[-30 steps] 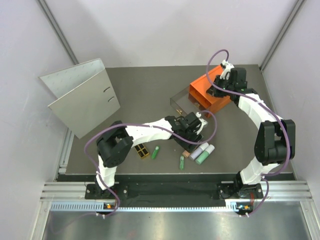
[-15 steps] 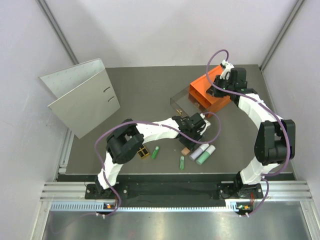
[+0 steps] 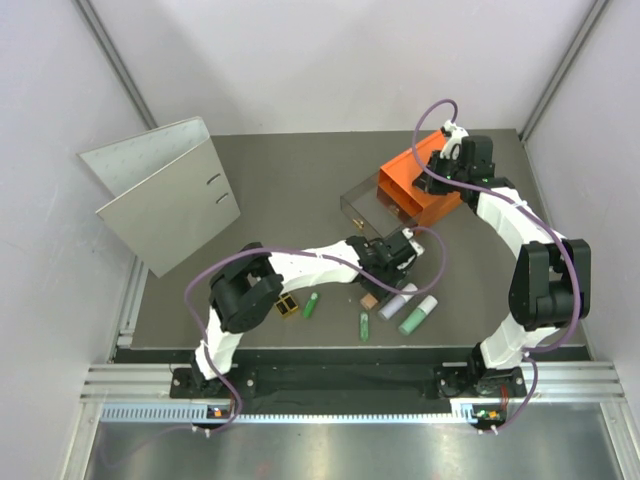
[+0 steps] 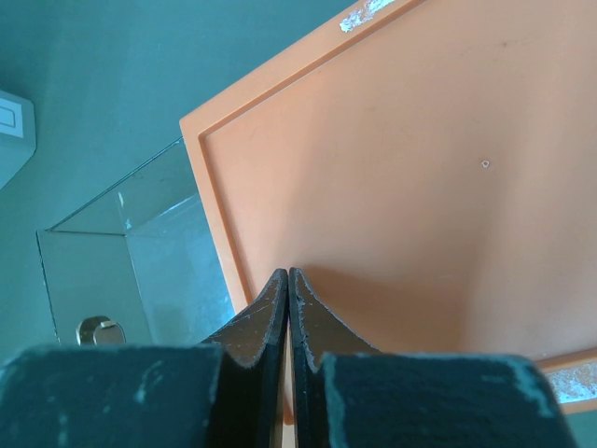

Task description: Organize the makeup

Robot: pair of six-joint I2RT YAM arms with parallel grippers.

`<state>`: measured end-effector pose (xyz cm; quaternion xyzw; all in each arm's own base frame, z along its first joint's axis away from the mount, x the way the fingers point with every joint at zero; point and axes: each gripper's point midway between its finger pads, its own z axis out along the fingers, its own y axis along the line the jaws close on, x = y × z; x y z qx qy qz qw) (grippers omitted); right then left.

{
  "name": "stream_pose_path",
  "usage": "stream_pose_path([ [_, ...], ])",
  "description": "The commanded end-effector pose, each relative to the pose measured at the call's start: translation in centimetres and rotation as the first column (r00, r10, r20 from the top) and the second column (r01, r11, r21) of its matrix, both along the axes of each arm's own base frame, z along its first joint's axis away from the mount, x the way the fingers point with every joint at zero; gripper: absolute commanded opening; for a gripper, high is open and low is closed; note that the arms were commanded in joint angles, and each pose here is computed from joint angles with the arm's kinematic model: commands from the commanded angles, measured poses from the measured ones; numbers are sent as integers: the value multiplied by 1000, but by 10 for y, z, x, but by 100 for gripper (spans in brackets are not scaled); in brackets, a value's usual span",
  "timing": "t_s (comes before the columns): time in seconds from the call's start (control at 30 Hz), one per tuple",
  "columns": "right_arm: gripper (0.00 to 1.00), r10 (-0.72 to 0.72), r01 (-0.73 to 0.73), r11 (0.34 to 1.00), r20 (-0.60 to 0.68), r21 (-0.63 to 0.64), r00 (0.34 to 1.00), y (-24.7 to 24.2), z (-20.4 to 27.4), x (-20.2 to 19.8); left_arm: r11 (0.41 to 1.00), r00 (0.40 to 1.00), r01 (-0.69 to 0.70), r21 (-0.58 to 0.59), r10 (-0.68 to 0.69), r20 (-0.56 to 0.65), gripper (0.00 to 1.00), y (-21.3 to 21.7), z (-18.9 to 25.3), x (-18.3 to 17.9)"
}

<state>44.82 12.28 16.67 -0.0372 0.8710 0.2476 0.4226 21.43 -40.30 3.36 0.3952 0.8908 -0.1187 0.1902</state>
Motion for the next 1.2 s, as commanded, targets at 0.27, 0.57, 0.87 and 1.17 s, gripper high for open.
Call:
stream_pose_path([
  [0.27,0,-14,-3,998,-286,-57,958,-10,-80,-42,976,975,-80,-205,119,186,0,12,150,17],
  [0.57,0,-12,-2,999,-286,-48,958,-9,-80,-40,931,944,-135,-340,225,242,0,-8,225,53],
  [0.87,0,-13,-2,999,-285,-54,958,-10,-79,-41,867,921,-277,-414,362,143,0,0,221,119],
  [1.17,0,-12,-3,999,-290,-52,957,-10,-80,-44,815,904,-370,-447,426,28,0,4,200,156],
])
